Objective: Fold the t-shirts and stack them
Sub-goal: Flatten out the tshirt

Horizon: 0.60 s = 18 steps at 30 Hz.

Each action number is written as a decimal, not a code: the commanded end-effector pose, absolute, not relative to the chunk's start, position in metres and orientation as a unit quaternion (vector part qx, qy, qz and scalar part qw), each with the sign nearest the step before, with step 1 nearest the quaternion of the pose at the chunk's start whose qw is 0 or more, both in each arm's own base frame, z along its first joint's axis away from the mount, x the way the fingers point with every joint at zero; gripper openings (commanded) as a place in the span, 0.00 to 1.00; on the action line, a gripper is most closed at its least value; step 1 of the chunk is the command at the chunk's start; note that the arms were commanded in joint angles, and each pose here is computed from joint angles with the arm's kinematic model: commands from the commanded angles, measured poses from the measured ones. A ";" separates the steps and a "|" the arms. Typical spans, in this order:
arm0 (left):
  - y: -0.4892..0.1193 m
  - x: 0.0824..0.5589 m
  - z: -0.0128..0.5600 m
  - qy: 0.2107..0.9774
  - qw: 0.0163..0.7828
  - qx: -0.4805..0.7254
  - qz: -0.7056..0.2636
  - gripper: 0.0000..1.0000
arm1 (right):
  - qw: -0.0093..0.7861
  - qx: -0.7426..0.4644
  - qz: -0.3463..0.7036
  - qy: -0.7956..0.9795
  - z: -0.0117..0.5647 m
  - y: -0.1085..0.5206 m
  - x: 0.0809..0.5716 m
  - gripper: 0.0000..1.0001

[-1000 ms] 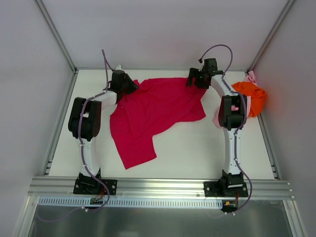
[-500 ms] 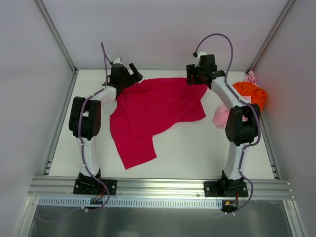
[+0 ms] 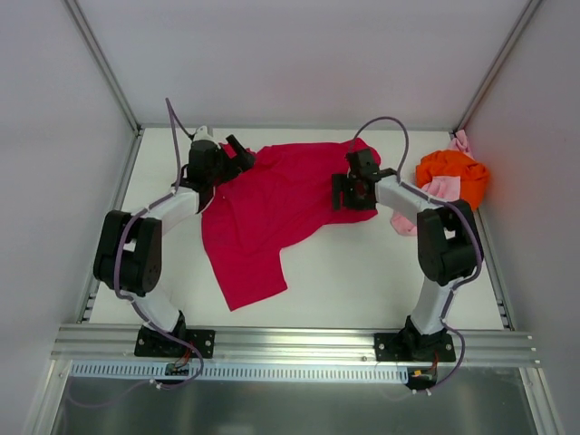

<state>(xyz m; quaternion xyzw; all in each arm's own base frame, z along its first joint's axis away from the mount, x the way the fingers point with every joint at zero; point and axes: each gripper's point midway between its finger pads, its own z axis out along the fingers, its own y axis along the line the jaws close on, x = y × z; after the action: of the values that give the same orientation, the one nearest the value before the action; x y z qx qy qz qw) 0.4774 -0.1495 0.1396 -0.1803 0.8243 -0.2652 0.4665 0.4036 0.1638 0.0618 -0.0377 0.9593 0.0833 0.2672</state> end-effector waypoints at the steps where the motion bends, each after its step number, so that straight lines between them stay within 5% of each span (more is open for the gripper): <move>1: -0.158 0.467 0.194 0.780 0.529 -0.155 -0.296 0.99 | 0.329 -0.035 0.100 0.938 0.102 0.185 0.399 0.76; 6: -0.168 0.444 0.213 0.772 0.542 -0.135 -0.303 0.99 | 0.319 -0.021 0.056 0.946 0.093 0.168 0.393 0.71; 18: -0.185 0.400 0.234 0.759 0.564 -0.093 -0.311 0.99 | 0.308 -0.024 -0.007 0.951 0.082 0.171 0.382 0.87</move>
<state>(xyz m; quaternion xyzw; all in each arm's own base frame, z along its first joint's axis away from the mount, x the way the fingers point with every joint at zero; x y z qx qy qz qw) 0.4051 -0.1847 0.2018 -0.1126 0.7884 -0.3094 0.5196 0.3741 0.1745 0.0640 -0.0419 0.9584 0.0171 0.2818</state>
